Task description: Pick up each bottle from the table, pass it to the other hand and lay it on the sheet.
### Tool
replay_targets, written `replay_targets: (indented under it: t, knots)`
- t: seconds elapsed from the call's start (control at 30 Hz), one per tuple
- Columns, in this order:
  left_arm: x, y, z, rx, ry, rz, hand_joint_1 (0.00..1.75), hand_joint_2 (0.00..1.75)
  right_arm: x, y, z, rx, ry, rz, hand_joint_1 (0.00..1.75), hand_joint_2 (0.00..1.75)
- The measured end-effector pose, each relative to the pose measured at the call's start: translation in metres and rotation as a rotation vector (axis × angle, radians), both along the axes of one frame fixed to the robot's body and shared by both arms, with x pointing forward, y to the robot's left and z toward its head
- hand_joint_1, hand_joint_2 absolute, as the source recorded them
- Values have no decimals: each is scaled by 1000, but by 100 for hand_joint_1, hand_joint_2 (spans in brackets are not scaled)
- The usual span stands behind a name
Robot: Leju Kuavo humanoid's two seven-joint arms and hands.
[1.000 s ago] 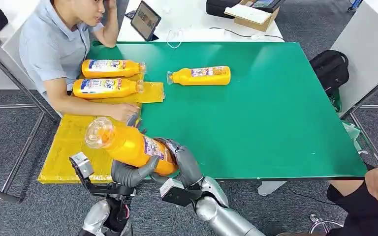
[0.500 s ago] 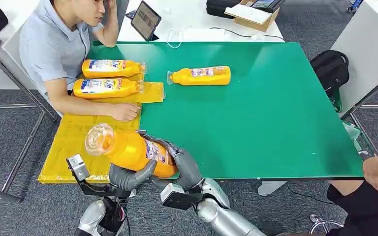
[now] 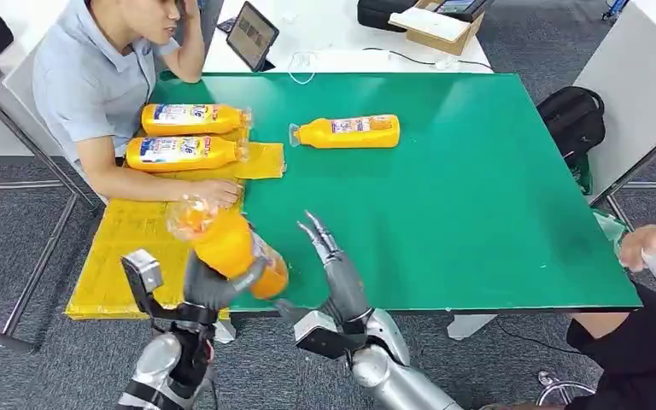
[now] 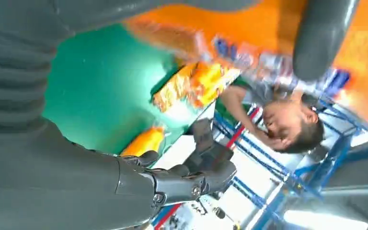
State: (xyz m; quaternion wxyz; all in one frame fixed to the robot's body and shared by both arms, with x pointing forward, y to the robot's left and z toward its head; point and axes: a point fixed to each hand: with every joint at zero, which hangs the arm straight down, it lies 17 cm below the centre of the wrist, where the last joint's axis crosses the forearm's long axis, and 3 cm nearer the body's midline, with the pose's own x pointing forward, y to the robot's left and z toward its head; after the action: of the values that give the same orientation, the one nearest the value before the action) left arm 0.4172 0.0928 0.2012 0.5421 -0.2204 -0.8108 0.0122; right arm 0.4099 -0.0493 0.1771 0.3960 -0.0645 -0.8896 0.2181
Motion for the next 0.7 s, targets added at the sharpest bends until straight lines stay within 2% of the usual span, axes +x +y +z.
replay_targets:
  t: [0.07, 0.2, 0.27, 0.47, 0.53, 0.6, 0.7]
  knots:
    - [5, 8, -2, 47, -15, 57, 175, 175, 0, -5, 3, 0, -14, -19, 0, 0]
    - [24, 51, -4, 293, -92, 351, 175, 175, -1, -31, 13, 5, -78, -135, 0, 0]
    - [29, 70, -3, 367, -116, 441, 175, 175, -5, -44, 19, 12, -106, -180, 0, 0]
    - [39, 95, 5, 556, -201, 585, 175, 175, -2, -124, 74, 254, -163, -412, 0, 0]
    - [43, 98, 6, 617, -215, 617, 175, 175, -3, -137, 77, 289, -162, -442, 0, 0]
    - [54, 96, 2, 778, -246, 656, 175, 175, -5, -148, 80, 348, -151, -466, 0, 0]
    - [71, 93, -13, 966, -268, 648, 175, 175, -4, -152, 78, 397, -127, -470, 0, 0]
